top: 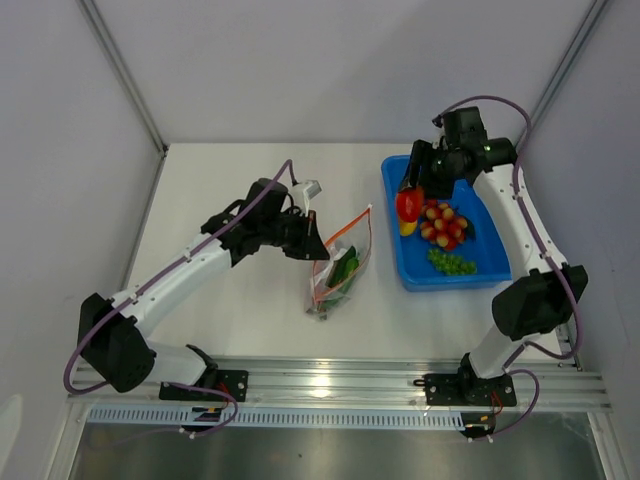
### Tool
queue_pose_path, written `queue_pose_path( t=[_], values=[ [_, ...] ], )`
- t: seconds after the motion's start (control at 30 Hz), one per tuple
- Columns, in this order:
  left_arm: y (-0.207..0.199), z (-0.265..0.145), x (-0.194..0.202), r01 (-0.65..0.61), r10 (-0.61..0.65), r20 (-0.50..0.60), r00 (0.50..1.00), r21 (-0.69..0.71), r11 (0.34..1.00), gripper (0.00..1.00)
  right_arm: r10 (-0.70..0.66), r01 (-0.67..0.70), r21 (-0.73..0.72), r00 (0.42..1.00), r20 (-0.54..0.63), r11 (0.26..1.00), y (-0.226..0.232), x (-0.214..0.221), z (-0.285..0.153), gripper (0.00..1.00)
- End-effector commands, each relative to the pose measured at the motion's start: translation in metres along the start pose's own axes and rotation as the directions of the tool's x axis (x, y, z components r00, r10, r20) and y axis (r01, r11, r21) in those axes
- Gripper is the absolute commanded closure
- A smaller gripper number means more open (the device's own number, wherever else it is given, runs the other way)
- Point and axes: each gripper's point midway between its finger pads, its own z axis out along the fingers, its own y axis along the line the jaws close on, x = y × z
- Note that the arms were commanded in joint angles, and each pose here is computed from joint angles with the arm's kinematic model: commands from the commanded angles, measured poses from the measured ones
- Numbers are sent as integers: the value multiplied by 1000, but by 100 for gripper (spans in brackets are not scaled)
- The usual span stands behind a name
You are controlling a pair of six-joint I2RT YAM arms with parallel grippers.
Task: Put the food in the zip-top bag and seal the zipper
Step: Pick up the fake fruit from the bin, then place the fake fruit in the zipper food storage bag.
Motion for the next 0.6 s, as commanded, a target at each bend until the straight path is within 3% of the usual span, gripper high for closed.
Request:
queue_pose_path(
  t=[0.0, 0.13, 0.23, 0.57],
  values=[
    [-18, -6, -20, 4, -6, 32, 999, 58, 998, 99, -80, 120, -279, 985, 152, 953, 79, -15, -50, 100],
    [-23, -6, -21, 18, -19, 17, 1000, 74, 997, 99, -149, 270, -463, 948, 282, 844, 147, -6, -86, 100],
    [-26, -7, -23, 36, -37, 10, 999, 78, 996, 99, -158, 318, -511, 930, 332, 799, 167, 2, -97, 100],
    [-52, -13, -31, 106, -104, -20, 994, 173, 979, 99, -182, 348, -493, 918, 354, 797, 161, 25, -84, 100]
  ],
)
